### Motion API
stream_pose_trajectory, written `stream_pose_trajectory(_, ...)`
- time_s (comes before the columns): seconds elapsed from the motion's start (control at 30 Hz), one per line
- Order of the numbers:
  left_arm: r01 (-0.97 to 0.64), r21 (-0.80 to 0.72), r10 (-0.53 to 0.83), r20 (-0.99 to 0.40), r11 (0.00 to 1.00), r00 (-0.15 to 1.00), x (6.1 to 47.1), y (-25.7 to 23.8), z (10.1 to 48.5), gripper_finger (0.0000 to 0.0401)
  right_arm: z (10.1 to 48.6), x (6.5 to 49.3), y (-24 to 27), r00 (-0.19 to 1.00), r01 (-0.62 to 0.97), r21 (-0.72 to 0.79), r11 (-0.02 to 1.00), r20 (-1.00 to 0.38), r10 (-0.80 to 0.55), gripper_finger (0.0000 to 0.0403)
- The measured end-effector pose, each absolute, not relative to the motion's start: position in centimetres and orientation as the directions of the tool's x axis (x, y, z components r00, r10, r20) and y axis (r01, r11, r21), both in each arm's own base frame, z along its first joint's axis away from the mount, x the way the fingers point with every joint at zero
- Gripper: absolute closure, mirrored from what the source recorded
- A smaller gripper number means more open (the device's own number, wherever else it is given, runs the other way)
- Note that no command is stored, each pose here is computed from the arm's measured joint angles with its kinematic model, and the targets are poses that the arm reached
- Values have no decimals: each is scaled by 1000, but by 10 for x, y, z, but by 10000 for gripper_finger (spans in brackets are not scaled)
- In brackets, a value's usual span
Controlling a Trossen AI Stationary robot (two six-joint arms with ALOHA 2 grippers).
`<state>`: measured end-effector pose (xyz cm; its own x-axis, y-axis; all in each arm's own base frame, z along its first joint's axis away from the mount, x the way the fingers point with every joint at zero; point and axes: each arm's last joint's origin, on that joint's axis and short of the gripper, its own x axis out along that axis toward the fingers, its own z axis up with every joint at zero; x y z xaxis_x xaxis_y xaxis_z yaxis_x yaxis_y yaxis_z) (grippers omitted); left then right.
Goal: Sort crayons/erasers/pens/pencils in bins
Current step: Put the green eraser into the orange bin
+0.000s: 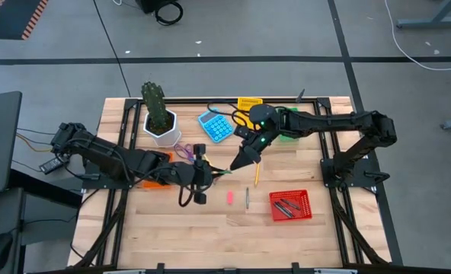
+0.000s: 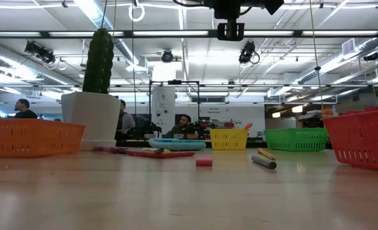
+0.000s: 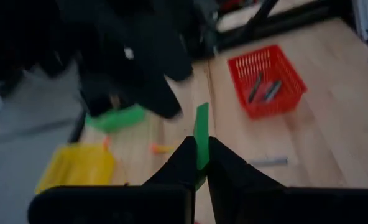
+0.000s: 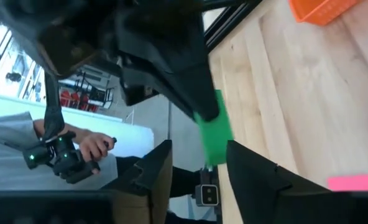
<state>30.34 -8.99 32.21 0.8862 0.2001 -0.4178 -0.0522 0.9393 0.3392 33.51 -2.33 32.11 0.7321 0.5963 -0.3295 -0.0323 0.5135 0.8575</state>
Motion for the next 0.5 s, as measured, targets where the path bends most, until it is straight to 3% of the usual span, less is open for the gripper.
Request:
stream_pose_trajectory(0.2,-138,209,238,-599,968,764,290,-86,303,364,321,334,-33,747,-18,856,516,-331,576,229)
stream_pose_trajectory(0.33,-281,144,291,-743,949,602,273,-80,288,374,321,334,-35,751,-23,850,526,-332,570,228)
stream_pose_trajectory(0.5,-431,193,370,-850,881,375,249,-72,277,378,321,334,-35,759,-22,841,540,-338,557,228)
